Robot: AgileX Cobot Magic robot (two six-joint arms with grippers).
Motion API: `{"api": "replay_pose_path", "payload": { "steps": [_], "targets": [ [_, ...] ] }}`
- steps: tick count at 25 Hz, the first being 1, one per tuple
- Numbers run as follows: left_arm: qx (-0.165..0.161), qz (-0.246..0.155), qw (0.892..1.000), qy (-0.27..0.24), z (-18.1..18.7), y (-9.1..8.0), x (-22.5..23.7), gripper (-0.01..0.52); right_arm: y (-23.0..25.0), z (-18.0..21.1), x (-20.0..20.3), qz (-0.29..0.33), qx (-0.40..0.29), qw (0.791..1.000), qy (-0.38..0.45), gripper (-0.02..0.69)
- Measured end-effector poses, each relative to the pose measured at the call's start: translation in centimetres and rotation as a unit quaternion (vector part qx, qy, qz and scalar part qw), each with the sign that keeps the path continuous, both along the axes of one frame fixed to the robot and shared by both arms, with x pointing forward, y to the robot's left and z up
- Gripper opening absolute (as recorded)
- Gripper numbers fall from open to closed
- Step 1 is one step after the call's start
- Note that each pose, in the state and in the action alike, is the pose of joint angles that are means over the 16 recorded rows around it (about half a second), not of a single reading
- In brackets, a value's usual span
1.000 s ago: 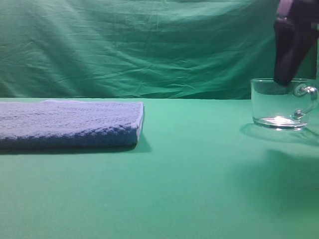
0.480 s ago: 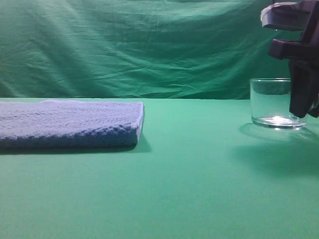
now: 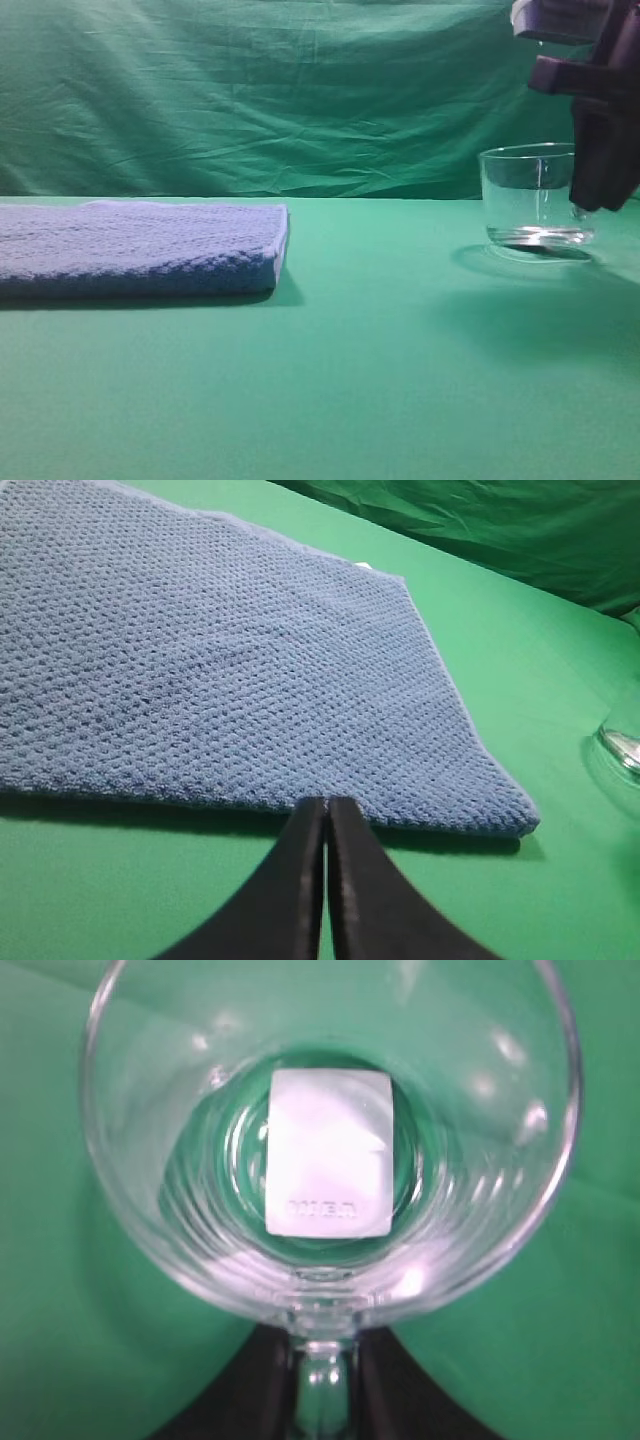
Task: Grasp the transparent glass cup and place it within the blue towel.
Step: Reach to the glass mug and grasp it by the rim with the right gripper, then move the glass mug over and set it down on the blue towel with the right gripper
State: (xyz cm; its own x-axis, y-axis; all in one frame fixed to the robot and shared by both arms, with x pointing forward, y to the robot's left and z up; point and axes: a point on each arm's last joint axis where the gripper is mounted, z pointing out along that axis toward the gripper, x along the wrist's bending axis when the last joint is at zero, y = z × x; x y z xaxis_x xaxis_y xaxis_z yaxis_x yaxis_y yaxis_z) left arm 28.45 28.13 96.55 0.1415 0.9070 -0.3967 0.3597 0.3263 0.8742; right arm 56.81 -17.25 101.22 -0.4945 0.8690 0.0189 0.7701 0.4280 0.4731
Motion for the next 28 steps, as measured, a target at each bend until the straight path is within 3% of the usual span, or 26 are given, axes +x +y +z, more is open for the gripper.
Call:
{"api": "replay_pose_path", "payload": {
  "steps": [6,11,19,28],
  "targets": [
    [0.000,0.000,1.000,0.000,0.0,0.0,0.0,0.000,6.7,4.9,0.5,0.079,0.035,0.994,-0.068,0.102],
    [0.000,0.000,1.000,0.000,0.0,0.0,0.0,0.000,13.2,6.4,0.2,0.147,0.061,0.982,-0.098,0.102],
    [0.000,0.000,1.000,0.000,0.0,0.0,0.0,0.000,21.9,2.7,0.4,0.216,0.071,0.970,-0.088,0.102],
    [0.000,0.000,1.000,0.000,0.0,0.0,0.0,0.000,26.5,-2.6,1.5,0.246,0.073,0.964,-0.073,0.102]
  ]
}}
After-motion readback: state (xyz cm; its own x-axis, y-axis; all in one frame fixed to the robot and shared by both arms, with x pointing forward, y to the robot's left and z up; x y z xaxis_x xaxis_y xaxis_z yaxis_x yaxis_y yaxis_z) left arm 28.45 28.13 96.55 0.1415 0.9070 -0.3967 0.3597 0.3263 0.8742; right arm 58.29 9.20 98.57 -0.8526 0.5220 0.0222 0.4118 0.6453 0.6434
